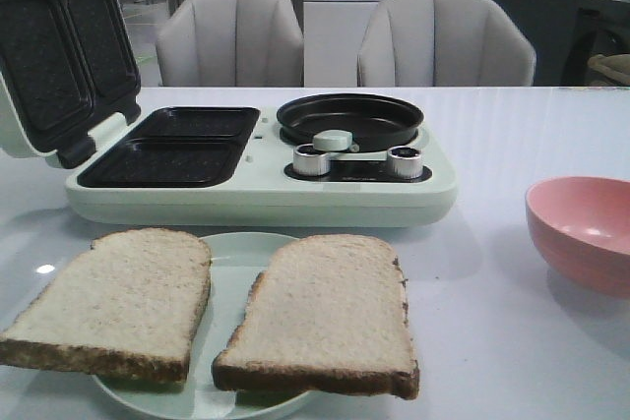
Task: Make breakfast with bread and shrimp
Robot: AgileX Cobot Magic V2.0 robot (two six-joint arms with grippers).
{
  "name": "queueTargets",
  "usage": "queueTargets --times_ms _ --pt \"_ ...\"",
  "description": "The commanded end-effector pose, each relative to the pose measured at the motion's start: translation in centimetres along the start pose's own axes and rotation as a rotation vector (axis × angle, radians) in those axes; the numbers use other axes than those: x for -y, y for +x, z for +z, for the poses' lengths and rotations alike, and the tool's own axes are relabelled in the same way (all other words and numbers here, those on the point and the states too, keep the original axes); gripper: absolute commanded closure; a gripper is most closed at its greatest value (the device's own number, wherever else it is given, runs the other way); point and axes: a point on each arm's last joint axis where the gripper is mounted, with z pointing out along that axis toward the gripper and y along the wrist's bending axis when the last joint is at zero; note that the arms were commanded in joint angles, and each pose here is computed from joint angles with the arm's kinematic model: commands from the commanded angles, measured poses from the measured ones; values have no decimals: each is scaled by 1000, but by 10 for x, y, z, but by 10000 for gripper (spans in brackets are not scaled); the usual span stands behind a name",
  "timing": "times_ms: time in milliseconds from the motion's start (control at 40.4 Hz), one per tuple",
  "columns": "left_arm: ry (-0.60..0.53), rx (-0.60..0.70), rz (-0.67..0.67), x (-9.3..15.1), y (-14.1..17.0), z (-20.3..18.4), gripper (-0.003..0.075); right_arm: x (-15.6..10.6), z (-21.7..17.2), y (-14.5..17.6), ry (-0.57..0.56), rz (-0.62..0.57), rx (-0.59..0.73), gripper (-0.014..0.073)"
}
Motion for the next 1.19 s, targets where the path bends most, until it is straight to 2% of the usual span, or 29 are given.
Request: queueTargets --times_ms 0,74,124,148,223,693,1015,1163 --pt "11 87 -6 1 -14 -3 491 -1 -6 -14 0 -19 88 358" --pt "11 87 -6 1 -14 -3 353 -1 -6 -14 0 -19 88 198" --pt "11 87 -6 1 -14 -3 258 -1 -6 -14 -1 -18 88 121" --pt "11 87 -6 1 -14 -3 204 -1 -6 -14 -1 -17 88 88" --pt "11 85 -6 1 -14 -3 146 -1 -6 -15 -4 -13 94 46" --pt "40 47 -3 4 -2 8 158 -1 -6 -14 -4 -13 91 46" --pt "283 -30 399 32 2 26 158 -1 -6 -14 -5 -13 88 46" --pt "343 -49 604 45 5 34 158 -1 -6 -14 -5 -13 88 46"
